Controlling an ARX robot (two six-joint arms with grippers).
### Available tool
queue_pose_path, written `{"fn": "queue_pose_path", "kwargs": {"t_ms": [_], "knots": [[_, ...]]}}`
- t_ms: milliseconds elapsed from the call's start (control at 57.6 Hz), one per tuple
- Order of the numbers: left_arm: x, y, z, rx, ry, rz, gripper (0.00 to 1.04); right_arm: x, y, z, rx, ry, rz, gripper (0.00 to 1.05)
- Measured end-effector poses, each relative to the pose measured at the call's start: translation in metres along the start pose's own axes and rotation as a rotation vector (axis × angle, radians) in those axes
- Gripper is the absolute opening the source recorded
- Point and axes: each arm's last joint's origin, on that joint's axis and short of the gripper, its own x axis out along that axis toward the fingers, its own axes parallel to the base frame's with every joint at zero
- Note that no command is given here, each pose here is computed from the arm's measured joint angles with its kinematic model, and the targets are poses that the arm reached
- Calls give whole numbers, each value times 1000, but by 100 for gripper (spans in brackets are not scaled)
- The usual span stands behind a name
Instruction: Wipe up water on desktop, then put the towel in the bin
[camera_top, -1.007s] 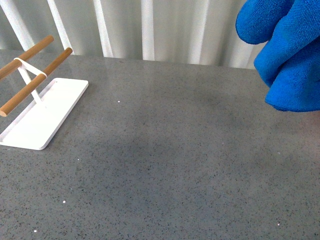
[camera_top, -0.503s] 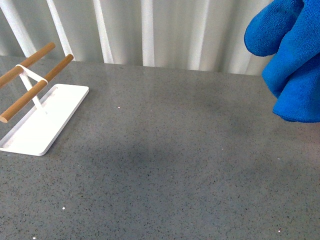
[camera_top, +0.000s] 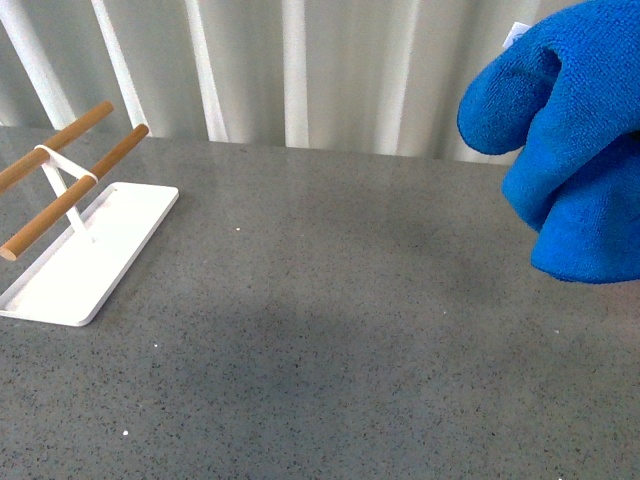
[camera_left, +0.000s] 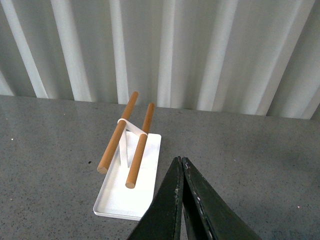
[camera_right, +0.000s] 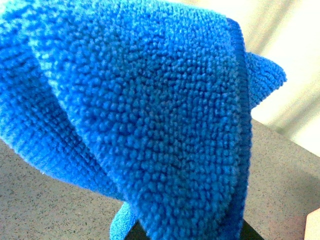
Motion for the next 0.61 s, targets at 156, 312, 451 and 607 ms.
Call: {"fn": "queue_pose_path", "kwargs": {"t_ms": [156, 312, 451, 607], "knots": [[-6, 0, -3, 1, -27, 2, 4, 5, 4, -2, 2, 54, -36, 4], [-10, 0, -2, 2, -31, 2, 4, 7, 7, 0, 0, 72, -48, 4], [-14, 0, -2, 2, -32, 1, 4, 7, 7, -1, 3, 85, -58, 4], [-18, 0, -2, 2, -32, 1, 4, 6, 5, -3, 11, 105, -69, 4]]}}
